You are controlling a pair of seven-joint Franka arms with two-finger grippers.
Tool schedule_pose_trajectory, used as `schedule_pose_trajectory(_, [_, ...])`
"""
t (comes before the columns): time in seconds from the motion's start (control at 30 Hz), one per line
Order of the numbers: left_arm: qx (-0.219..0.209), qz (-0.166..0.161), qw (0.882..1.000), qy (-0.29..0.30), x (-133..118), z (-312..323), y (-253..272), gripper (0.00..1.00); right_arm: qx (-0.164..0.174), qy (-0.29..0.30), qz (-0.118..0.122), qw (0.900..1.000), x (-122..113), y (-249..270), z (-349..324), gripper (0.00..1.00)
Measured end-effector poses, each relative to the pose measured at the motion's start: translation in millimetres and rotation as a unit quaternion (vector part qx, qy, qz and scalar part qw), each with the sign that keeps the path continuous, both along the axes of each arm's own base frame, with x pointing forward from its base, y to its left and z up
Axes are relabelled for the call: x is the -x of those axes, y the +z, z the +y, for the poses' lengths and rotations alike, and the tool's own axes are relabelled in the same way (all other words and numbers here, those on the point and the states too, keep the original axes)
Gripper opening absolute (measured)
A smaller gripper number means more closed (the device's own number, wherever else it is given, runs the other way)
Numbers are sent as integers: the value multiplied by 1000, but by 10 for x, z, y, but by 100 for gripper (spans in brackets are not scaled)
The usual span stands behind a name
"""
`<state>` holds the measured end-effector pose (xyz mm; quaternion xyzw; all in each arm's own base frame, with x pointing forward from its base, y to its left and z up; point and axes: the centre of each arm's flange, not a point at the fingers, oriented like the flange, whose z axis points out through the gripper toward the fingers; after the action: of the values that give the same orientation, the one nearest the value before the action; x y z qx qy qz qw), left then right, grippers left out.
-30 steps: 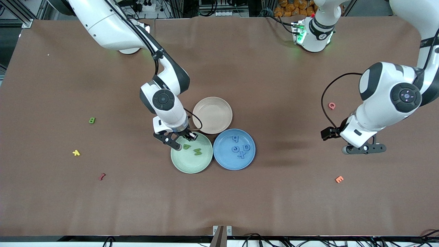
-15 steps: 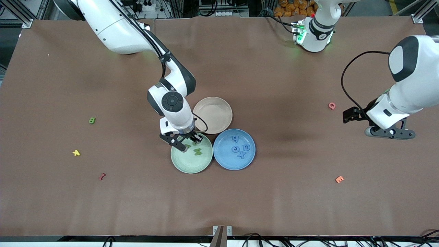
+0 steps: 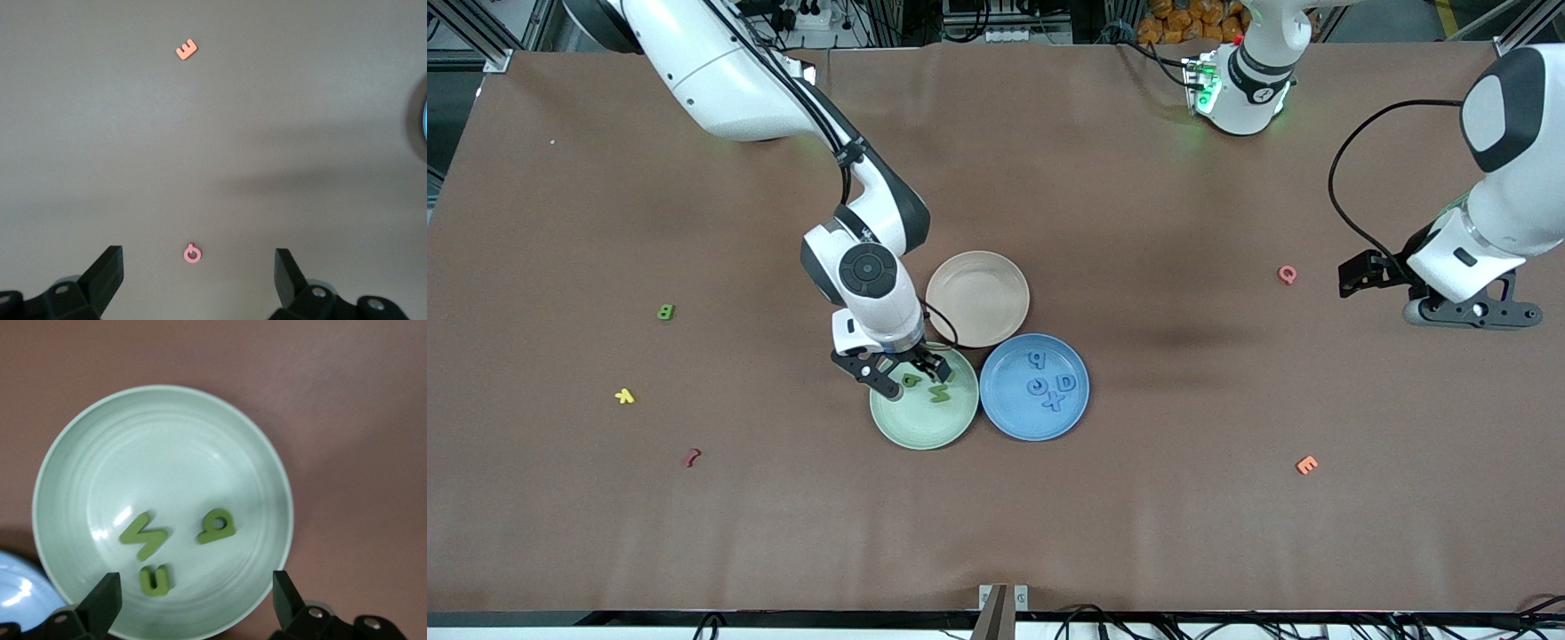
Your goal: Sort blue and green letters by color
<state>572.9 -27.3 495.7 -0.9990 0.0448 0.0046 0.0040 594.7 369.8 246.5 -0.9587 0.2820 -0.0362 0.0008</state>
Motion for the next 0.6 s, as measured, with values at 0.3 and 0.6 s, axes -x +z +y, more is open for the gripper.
schedule_pose_trajectory(0.3, [23, -42, 998, 32, -72, -4, 389, 100, 40, 39, 30, 998, -175, 401, -528, 100])
schedule_pose_trajectory(0.6, [24, -46, 998, 33, -109, -19, 612, 100, 60, 111, 52, 991, -114, 701, -1330, 100])
